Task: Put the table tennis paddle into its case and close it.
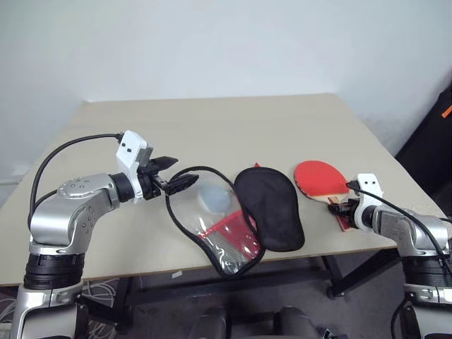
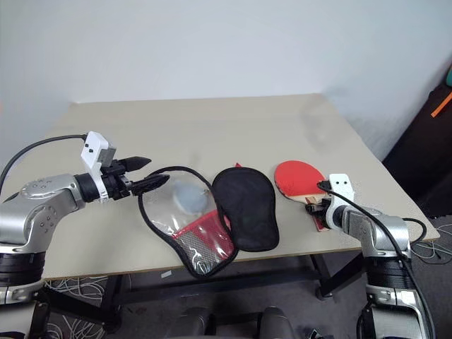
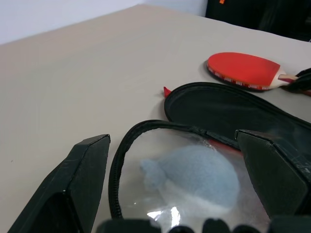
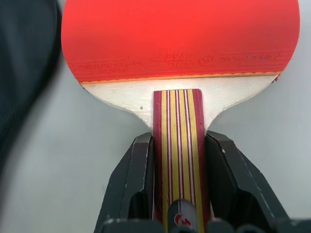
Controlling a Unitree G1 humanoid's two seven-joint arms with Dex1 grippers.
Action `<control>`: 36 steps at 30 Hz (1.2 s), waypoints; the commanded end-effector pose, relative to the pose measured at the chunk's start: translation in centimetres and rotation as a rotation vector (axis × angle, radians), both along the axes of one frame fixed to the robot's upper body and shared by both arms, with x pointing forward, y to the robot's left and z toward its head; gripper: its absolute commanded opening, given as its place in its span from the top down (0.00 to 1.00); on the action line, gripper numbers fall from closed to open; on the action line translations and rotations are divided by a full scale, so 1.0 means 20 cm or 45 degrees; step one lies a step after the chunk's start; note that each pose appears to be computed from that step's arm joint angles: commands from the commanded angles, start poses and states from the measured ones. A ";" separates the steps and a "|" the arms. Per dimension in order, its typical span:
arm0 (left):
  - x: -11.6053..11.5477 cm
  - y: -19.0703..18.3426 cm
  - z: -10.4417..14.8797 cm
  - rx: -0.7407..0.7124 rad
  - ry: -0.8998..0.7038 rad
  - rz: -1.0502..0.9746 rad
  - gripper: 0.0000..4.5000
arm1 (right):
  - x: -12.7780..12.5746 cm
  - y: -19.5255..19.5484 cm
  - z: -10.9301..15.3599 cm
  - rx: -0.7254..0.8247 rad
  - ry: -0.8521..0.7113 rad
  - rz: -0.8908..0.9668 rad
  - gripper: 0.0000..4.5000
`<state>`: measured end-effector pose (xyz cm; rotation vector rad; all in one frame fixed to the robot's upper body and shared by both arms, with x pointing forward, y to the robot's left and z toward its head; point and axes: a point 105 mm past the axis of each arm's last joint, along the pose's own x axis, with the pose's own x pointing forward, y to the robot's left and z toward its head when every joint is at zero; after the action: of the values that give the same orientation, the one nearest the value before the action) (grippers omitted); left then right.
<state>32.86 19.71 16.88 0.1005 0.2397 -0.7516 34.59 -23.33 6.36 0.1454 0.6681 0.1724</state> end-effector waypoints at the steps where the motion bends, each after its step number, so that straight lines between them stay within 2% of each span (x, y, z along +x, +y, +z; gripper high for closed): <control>1: 0.02 0.00 0.09 0.011 -0.084 -0.001 0.00 | 0.09 0.05 0.26 0.075 -0.225 0.011 0.75; 4: 0.03 0.00 0.09 0.013 -0.086 -0.005 0.00 | 0.09 0.20 0.35 0.107 -0.279 0.138 0.75; 8: 0.03 0.00 0.09 0.015 -0.087 -0.012 0.00 | 0.04 0.37 0.40 0.151 -0.284 0.248 0.75; 12: 0.03 -0.01 0.08 0.016 -0.078 -0.025 0.00 | -0.04 0.52 0.39 0.186 -0.238 0.323 0.75; 17: 0.02 -0.03 0.08 0.014 -0.072 -0.038 0.00 | -0.15 0.65 0.31 0.250 -0.141 0.390 0.75; 22: 0.02 -0.03 0.07 0.015 -0.064 -0.051 0.00 | -0.22 0.69 0.20 0.265 -0.034 0.373 0.75; 27: 0.02 -0.04 0.07 0.017 -0.054 -0.063 0.00 | -0.24 0.66 0.11 0.243 0.043 0.292 0.75; 36: 0.02 -0.04 0.07 0.022 -0.049 -0.075 0.00 | -0.19 0.62 0.09 0.194 0.044 0.192 0.75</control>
<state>33.01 19.07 17.05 0.1039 0.2438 -0.7997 29.88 -9.80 7.50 0.2662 0.7457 0.4361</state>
